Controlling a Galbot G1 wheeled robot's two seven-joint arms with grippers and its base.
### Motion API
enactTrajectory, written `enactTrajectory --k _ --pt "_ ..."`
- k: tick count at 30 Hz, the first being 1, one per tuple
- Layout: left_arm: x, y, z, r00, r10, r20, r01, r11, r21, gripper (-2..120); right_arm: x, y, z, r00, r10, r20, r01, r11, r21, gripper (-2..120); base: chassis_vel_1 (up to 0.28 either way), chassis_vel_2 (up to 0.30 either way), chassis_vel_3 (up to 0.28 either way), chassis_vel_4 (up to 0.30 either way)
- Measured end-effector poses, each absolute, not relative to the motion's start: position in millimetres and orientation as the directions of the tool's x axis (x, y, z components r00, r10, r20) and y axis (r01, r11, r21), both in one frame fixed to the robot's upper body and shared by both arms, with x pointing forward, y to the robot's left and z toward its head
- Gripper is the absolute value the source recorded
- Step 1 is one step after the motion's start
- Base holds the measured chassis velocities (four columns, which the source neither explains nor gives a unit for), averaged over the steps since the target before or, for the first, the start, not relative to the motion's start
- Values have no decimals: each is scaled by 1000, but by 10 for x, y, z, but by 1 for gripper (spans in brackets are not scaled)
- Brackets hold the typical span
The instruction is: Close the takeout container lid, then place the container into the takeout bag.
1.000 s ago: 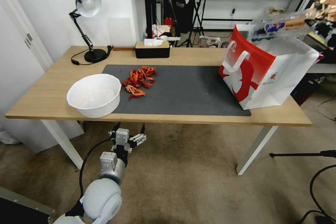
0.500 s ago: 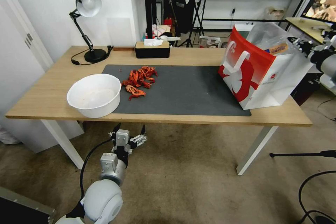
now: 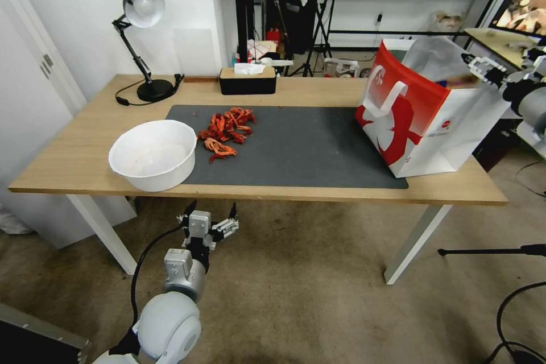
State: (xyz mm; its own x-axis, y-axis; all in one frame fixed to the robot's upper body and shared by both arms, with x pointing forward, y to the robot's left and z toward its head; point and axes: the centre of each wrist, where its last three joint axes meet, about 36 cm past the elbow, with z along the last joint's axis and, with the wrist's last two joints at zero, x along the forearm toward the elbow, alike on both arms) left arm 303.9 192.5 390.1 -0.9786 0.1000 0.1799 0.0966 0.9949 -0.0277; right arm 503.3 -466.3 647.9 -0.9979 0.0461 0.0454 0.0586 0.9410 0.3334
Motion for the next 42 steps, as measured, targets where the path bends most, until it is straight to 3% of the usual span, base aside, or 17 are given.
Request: enactTrajectory --k 15,24,32,42 --pt "3007 1941 3956 -980 111 167 106 994 -37 100 4918 -4571 6531 -1000 27 11 29 957 289 100 0 0 0 0" --pt "2969 1929 3936 -983 124 134 115 991 -70 100 4512 -4239 6569 -996 -72 -51 -83 966 247 100 0 0 0 0" --pt "2949 2003 3913 -988 112 106 104 992 -77 100 4061 -3832 6326 -969 -176 -173 -195 976 100 100 0 0 0 0" --pt "2875 2031 3872 -990 107 86 100 991 -84 100 3634 -3393 5747 -962 -215 -167 -222 975 23 100 0 0 0 0"
